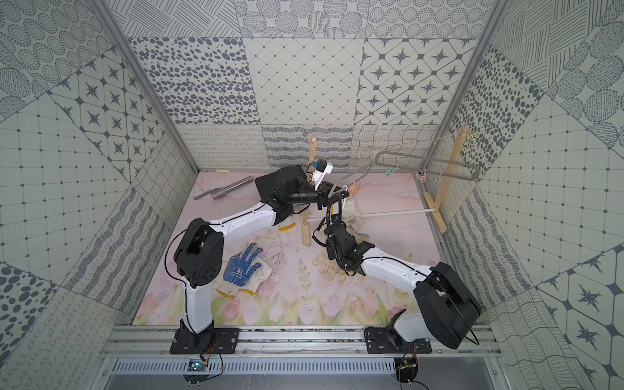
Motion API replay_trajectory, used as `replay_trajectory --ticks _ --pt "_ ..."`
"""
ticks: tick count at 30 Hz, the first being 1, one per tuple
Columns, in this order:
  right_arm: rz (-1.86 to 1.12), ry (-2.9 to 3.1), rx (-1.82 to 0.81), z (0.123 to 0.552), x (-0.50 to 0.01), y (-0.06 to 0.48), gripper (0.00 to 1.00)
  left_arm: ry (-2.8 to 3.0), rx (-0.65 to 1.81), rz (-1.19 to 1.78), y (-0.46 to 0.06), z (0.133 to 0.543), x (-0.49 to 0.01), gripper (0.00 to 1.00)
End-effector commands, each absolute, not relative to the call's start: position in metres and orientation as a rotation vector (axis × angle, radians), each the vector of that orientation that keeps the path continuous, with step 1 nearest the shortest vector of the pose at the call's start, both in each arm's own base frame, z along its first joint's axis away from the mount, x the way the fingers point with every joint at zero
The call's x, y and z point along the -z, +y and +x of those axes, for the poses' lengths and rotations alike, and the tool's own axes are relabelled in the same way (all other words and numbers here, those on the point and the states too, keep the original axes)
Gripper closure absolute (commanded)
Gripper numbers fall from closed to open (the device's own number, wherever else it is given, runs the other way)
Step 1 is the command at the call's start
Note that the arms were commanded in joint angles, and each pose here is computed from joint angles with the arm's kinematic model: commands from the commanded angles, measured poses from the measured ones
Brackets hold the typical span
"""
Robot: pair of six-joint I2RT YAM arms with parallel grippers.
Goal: Clip the gloves onto a hanger to dry
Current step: Pick up the glove from the center of the board.
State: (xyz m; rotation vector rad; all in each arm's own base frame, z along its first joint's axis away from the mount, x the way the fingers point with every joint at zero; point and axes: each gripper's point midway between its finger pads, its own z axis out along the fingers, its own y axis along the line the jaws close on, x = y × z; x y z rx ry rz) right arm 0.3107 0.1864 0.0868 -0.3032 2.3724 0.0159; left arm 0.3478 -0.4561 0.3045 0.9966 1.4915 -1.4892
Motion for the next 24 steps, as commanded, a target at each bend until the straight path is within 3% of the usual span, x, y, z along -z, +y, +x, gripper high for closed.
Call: replay_trajectory --ticks 1,15,24 --pt "-0.354 2.368 0.142 0.318 -0.083 0.179 0.48 1.474 1.473 1.008 -0.451 0.346 -0.312 1.00" --pt "-0.448 2.418 0.203 0.327 -0.062 0.192 0.49 1.483 1.460 1.006 -0.450 0.348 -0.311 1.00" --pt "-0.438 2.433 0.242 0.323 -0.054 0.189 0.57 1.488 1.452 1.007 -0.450 0.349 -0.310 1.00"
